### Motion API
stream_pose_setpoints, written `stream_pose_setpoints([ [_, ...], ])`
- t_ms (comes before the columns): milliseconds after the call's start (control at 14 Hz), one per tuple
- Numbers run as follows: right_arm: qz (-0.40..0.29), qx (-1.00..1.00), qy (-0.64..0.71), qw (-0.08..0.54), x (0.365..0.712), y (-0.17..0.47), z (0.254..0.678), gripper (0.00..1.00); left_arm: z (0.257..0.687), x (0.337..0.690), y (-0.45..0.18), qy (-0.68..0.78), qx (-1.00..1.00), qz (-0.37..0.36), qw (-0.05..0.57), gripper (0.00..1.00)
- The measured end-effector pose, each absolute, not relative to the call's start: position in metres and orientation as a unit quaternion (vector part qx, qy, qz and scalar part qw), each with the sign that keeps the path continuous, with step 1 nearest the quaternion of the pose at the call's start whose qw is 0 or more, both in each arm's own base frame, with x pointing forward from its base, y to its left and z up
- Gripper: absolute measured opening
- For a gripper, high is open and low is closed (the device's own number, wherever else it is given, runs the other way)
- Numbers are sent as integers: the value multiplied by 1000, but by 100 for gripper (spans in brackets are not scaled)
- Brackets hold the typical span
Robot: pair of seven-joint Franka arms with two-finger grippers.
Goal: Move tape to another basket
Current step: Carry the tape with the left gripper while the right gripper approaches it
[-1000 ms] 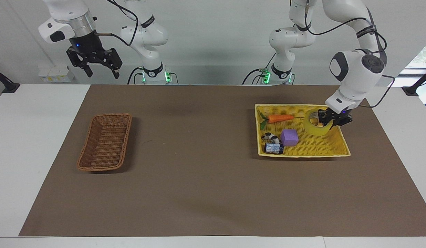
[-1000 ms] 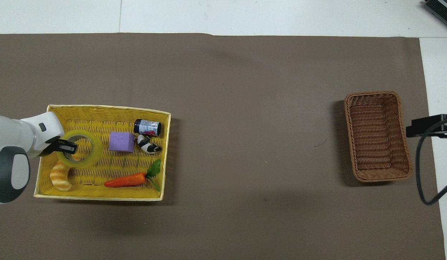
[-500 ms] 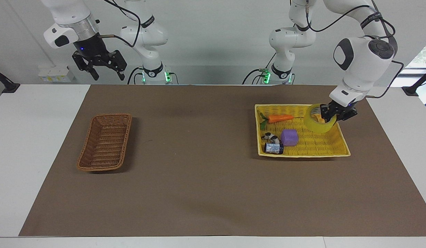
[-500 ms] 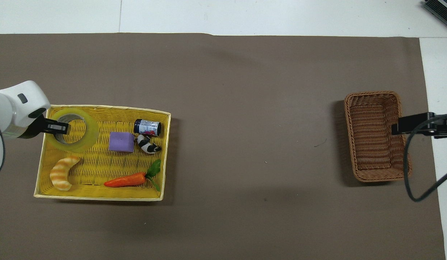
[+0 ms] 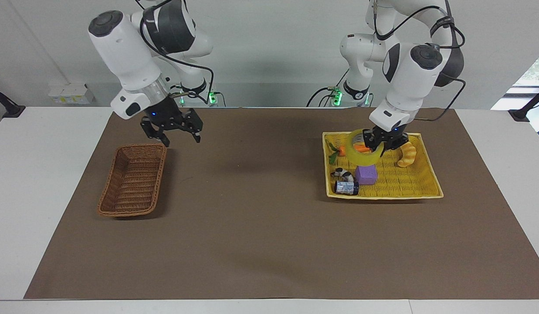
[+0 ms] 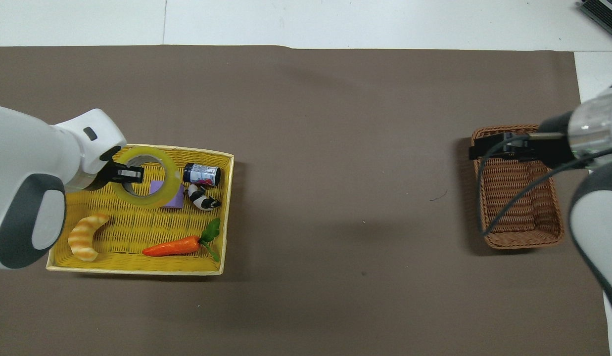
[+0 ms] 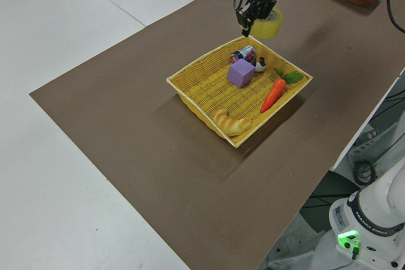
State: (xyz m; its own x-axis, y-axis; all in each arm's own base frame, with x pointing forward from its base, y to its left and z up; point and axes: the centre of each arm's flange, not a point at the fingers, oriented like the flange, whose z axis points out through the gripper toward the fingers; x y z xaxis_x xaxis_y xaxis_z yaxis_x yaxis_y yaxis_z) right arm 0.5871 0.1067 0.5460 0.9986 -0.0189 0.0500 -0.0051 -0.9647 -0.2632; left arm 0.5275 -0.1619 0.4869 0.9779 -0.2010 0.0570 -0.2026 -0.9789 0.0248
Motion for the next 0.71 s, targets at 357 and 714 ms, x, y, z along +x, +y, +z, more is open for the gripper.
stream_pose_setpoints([
  [357,-6,-970,30,241,604,169,502,100,495,502,-237,-83,991,8,101,23],
  [714,20,-961,72,267,589,232,501,100,501,487,-278,-64,983,0,174,23],
])
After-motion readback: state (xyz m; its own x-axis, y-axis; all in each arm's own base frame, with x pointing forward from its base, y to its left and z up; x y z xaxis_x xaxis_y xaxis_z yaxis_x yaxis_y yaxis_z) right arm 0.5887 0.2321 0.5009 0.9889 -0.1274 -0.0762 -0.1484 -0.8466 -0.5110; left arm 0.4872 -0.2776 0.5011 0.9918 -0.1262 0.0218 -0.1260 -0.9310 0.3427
